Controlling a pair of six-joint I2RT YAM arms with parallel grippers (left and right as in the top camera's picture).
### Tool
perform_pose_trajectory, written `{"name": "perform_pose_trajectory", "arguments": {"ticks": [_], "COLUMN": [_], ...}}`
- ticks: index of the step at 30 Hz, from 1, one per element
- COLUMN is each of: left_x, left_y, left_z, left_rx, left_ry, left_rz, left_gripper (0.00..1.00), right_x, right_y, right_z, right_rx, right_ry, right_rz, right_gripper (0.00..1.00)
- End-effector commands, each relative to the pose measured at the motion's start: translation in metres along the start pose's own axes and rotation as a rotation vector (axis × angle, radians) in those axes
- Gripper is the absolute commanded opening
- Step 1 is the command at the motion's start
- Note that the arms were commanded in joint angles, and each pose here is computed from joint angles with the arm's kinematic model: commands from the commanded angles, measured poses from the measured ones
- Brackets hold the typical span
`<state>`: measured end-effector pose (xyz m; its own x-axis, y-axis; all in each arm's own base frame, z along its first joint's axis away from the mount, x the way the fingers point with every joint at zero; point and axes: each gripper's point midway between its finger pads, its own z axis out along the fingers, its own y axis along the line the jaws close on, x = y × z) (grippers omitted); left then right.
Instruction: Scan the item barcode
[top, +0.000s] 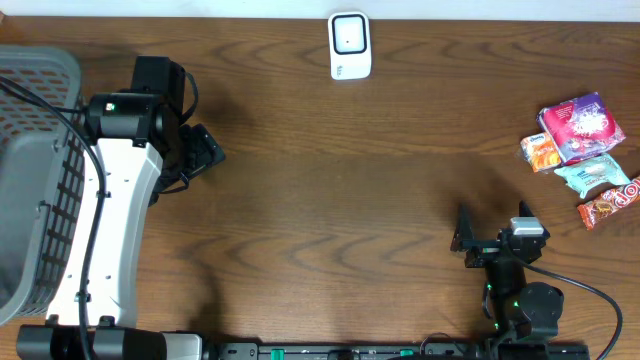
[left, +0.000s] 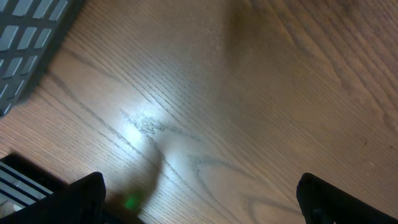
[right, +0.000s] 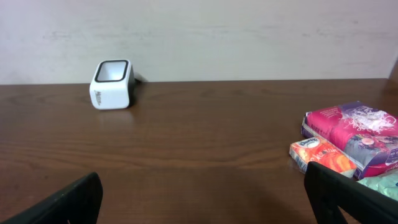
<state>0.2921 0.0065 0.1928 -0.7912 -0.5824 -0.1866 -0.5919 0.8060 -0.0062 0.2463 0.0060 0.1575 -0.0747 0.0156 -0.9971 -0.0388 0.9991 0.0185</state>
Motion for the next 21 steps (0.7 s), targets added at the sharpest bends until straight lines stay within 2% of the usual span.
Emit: {"name": "perform_pose_trajectory", "arguments": {"ticks": [1, 13, 16, 21], "left_x": [0.0, -0.001, -0.002, -0.001], "left_y": [0.001, 0.002, 0.007, 0.002], "left_z": [0.0, 0.0, -0.007, -0.016], "left_rx": [-0.006, -0.008, -0.012, 0.078], "left_ry": [-0.002, -0.001, -0.037, -0.145], "left_rz": [0.001, 0.001, -0.003, 0.015], "left_gripper": [0.98, 0.98, 0.98, 0.98], "right_x": [0.0, 0.0, 0.0, 0.0], "right_y": [-0.003, -0.003, -0.003, -0.003], "right_z": [0.0, 0.0, 0.0, 0.0], "right_rx": [0.012, 0.012, 0.012, 0.012], "right_ry": [-0.002, -0.003, -0.002, -0.002], "right_rz": [0.015, 0.015, 0.015, 0.015], "right_gripper": [0.99, 0.99, 0.99, 0.99]}}
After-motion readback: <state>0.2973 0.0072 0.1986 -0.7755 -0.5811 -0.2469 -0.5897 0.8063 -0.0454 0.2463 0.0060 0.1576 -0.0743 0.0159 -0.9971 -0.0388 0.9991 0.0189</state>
